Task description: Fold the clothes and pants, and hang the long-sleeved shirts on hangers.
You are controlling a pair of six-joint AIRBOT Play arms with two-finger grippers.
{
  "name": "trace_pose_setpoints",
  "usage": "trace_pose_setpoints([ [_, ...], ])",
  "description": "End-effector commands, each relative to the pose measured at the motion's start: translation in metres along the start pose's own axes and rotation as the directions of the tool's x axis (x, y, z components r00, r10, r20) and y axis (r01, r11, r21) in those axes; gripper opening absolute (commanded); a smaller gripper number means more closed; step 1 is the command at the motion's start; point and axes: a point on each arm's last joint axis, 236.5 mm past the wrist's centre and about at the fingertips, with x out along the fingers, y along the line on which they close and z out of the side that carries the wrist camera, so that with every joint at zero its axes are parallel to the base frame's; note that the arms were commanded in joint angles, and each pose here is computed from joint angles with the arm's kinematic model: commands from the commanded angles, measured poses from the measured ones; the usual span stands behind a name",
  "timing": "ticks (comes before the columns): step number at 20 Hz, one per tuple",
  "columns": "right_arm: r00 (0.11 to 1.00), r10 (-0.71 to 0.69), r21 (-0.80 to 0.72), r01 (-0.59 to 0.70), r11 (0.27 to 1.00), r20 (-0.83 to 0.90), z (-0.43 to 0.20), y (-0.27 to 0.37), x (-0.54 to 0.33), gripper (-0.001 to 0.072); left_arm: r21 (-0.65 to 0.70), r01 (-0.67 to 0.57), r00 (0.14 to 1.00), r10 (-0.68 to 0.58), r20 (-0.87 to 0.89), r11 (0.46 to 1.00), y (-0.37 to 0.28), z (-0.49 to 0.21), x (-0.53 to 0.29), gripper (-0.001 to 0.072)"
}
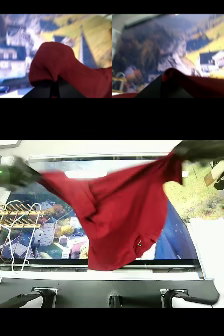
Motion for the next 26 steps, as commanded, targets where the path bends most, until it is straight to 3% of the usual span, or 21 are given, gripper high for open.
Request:
trace_pose_setpoints([
  [1,0.958,-0.137,0.060,0.156,0.986,-0.250,-0.065,-0.090,0.149,0.0031,-0.054,-0.139,0.942,0.115,-0.316,0.989,0.063,-0.071,0.127,0.0015],
  [3,0.949,-0.159,0.188,0.215,0.958,-0.271,-0.087,-0.133,0.214,0.0032,-0.082,-0.168,0.924,0.128,-0.361,0.982,0.086,-0.085,0.183,0.0016],
  [7,0.979,-0.037,0.400,0.117,0.909,-0.201,-0.095,-0.148,0.278,0.0032,-0.180,-0.135,0.960,0.084,-0.266,0.974,0.104,-0.073,0.255,0.0016],
  [10,0.990,-0.032,0.419,0.087,0.904,-0.135,-0.081,-0.149,0.282,0.0032,-0.209,-0.107,0.983,0.072,-0.169,0.972,0.108,-0.052,0.271,0.0018],
  [11,0.989,-0.032,0.419,0.089,0.904,-0.141,-0.082,-0.149,0.281,0.0032,-0.184,-0.098,0.987,0.072,-0.147,0.978,0.107,-0.046,0.270,0.0074],
  [12,0.987,-0.030,0.417,0.094,0.904,-0.159,-0.086,-0.148,0.281,0.0032,-0.166,-0.095,0.985,0.068,-0.160,0.981,0.107,-0.044,0.265,0.0293],
  [13,0.983,-0.026,0.412,0.100,0.906,-0.181,-0.091,-0.148,0.280,0.0032,-0.150,-0.096,0.978,0.065,-0.198,0.984,0.106,-0.046,0.254,0.0683],
  [17,0.969,-0.014,0.365,0.105,0.925,-0.245,-0.103,-0.140,0.271,0.0032,-0.042,-0.176,0.888,0.140,-0.439,0.984,0.120,-0.092,0.168,0.0710],
  [20,0.962,-0.004,0.310,0.092,0.946,-0.273,-0.105,-0.131,0.261,0.0032,-0.036,-0.270,0.872,0.229,-0.434,0.962,0.136,-0.128,0.106,0.0709],
  [24,0.947,0.010,0.250,0.075,0.965,-0.322,-0.111,-0.117,0.244,0.0032,-0.240,-0.110,0.882,-0.017,-0.471,0.965,0.086,-0.234,0.085,0.0709],
  [26,0.941,0.010,0.228,0.072,0.971,-0.339,-0.112,-0.112,0.235,0.0032,-0.292,-0.108,0.872,-0.050,-0.487,0.950,0.085,-0.283,0.088,0.0709],
])
